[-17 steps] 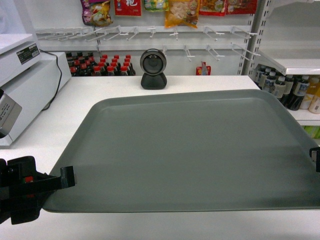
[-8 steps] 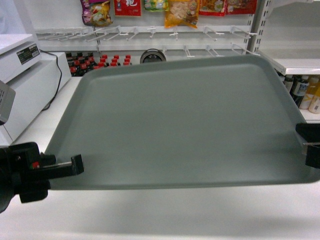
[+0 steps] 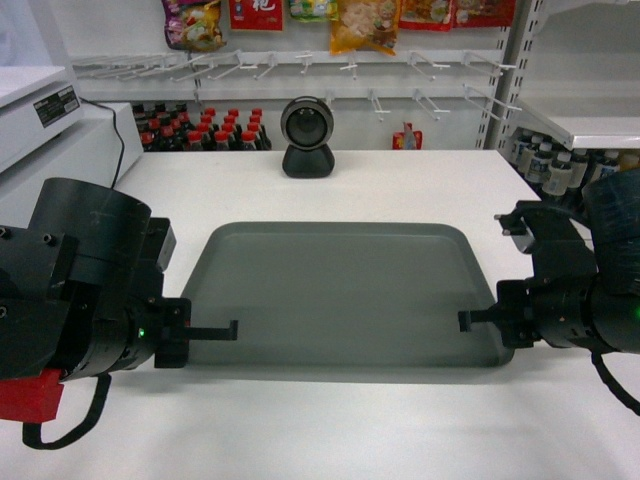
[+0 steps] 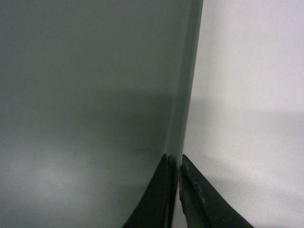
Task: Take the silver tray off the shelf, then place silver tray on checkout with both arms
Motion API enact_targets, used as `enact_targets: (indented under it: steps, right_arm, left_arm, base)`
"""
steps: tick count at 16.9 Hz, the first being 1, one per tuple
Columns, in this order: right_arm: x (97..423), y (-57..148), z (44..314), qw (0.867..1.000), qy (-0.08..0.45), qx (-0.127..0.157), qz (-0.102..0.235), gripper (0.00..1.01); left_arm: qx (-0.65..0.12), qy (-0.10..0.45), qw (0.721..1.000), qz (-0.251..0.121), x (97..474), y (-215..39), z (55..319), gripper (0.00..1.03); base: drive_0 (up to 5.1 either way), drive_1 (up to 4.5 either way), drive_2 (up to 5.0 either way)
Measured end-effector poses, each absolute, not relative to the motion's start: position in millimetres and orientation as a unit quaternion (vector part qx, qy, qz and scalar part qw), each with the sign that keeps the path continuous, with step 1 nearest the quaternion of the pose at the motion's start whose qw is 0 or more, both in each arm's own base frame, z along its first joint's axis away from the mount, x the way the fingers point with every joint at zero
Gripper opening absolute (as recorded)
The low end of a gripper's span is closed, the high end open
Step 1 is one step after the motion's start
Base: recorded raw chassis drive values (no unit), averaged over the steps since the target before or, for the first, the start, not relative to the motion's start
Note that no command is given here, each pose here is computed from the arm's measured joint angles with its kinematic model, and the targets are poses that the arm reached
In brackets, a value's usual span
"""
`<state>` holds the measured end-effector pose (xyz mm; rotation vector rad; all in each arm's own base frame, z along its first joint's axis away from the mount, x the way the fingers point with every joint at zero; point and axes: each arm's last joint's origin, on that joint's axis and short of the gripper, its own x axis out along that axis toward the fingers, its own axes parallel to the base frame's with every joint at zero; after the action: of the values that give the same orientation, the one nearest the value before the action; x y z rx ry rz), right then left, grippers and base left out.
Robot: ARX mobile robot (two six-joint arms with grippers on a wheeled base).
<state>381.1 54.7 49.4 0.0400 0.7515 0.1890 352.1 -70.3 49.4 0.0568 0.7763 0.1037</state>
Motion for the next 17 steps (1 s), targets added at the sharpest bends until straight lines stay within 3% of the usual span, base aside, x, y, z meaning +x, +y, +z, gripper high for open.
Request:
enact_targets:
  steps: [2, 4, 5, 6, 7, 8, 9, 10, 11, 12, 14, 15, 16, 17]
  right_arm:
    - [387, 49, 52, 0.927, 0.367, 0.011, 0.077, 0.32]
    - [394, 24, 66, 0.943, 0.333, 0.005, -0.004, 0.54]
    - [387, 7, 83, 0.949, 0.315, 0.015, -0.022, 0.65]
    - [378, -4, 106, 0.962, 0.272, 0.021, -0.026, 0.74]
    - [364, -8, 141, 0.979, 0.202, 0.026, -0.012, 0.85]
    - [360, -4, 173, 0.996, 0.092, 0.019, -0.005, 0.87]
    - [340, 0, 184, 1.000, -0.007, 0.012, 0.003, 0.71]
    - [309, 1, 154, 1.000, 0.023, 0.009, 0.003, 0.54]
    - [292, 0, 146, 0.999, 0.039, 0.008, 0.000, 0.43]
    - [282, 0, 152, 1.000, 0.028, 0.007, -0.001, 0.34]
    - [262, 0, 170, 1.000, -0.014, 0.006, 0.000, 0.14]
    - [250, 0, 168, 1.000, -0.011, 0.005, 0.000, 0.03]
    - [238, 0, 161, 1.000, 0.008, 0.003, 0.000, 0.02]
    - [228, 0, 157, 1.000, 0.020, 0.003, 0.000, 0.02]
  left_arm:
    - [0.026, 0.383, 0.921, 0.064, 355, -65, 50, 0.36]
    - [0.011, 0.363, 0.927, 0.093, 348, -52, 58, 0.58]
    - [0.005, 0.331, 0.938, 0.106, 339, -46, 74, 0.69]
    - [0.005, 0.264, 0.956, 0.125, 330, -42, 98, 0.77]
    - [-0.007, 0.161, 0.977, 0.143, 315, -41, 136, 0.88]
    - [-0.027, 0.049, 0.991, 0.123, 304, -38, 174, 0.90]
    - [-0.028, -0.039, 0.998, 0.032, 285, -33, 193, 0.73]
    - [-0.013, -0.004, 1.000, 0.008, 264, -25, 167, 0.57]
    - [-0.005, 0.041, 0.999, 0.007, 249, -21, 148, 0.46]
    - [-0.005, 0.042, 0.999, 0.004, 239, -20, 148, 0.37]
    - [-0.010, -0.011, 1.000, -0.001, 227, -16, 169, 0.17]
    - [-0.010, -0.012, 1.000, 0.000, 218, -14, 169, 0.07]
    - [-0.008, 0.008, 1.000, 0.002, 208, -12, 162, 0.01]
    - [-0.008, 0.022, 1.000, 0.000, 200, -7, 157, 0.01]
  base:
    - [0.0, 0.00, 0.0]
    - [0.0, 0.00, 0.0]
    - [0.0, 0.00, 0.0]
    - [0.0, 0.00, 0.0]
    - [0.0, 0.00, 0.0]
    - [0.0, 0.00, 0.0]
    - [0.0, 0.00, 0.0]
    - [0.0, 0.00, 0.0]
    - [0.0, 0.00, 0.0]
    - [0.0, 0.00, 0.0]
    - [0.0, 0.00, 0.0]
    - [0.0, 0.00, 0.0]
    - [0.0, 0.00, 0.0]
    - [0.0, 0.00, 0.0]
